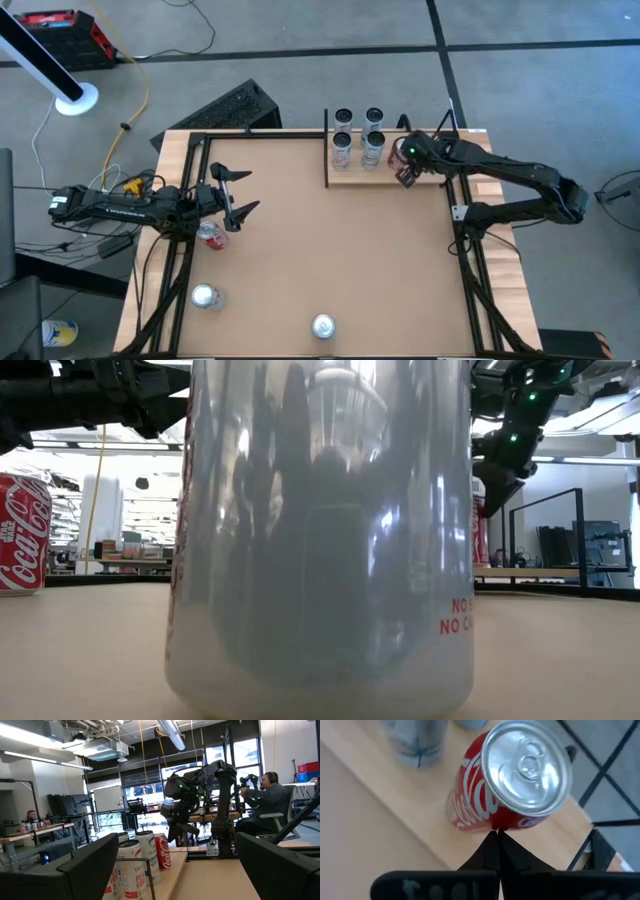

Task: Place canned beverage on shelf
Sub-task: Put the top red soda can on the shelf

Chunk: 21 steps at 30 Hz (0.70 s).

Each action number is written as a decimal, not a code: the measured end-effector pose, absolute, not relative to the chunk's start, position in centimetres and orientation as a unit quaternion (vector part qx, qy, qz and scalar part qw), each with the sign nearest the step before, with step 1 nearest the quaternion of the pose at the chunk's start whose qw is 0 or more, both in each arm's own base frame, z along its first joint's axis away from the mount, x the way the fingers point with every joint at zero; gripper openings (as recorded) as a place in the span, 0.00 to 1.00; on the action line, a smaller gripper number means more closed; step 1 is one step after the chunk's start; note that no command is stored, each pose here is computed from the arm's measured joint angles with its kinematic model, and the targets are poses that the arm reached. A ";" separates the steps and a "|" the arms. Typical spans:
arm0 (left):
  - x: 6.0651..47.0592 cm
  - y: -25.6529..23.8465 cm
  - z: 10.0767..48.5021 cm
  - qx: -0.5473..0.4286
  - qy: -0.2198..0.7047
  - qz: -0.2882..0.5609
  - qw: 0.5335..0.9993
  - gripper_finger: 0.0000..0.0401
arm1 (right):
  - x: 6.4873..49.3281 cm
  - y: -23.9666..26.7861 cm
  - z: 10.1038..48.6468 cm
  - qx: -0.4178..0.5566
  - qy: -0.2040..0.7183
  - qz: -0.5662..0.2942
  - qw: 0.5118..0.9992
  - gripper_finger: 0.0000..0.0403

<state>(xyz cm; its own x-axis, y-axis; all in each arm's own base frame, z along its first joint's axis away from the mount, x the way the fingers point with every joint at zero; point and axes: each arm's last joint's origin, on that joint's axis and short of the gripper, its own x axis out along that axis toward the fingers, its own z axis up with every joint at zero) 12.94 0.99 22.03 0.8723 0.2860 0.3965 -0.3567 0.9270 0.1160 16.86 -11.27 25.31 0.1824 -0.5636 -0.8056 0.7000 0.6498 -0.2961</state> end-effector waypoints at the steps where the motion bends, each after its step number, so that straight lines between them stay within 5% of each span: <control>1: 12.9 1.0 22.0 0.093 -0.190 0.167 0.963 0.96 | 16.9 -11.4 25.4 0.067 0.482 -0.420 0.766 0.04; 21: 13.0 1.0 22.0 0.095 -0.188 0.167 0.963 0.96 | 17.9 -10.5 25.6 0.081 0.458 -0.390 0.795 0.04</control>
<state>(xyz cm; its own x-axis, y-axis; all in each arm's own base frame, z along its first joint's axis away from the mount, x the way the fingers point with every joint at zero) 12.96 0.99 22.00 0.8735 0.2860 0.3938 -0.3577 0.9260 0.1208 17.89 -10.55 25.56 0.2761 -0.5460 -0.7910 0.6947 0.6821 -0.2284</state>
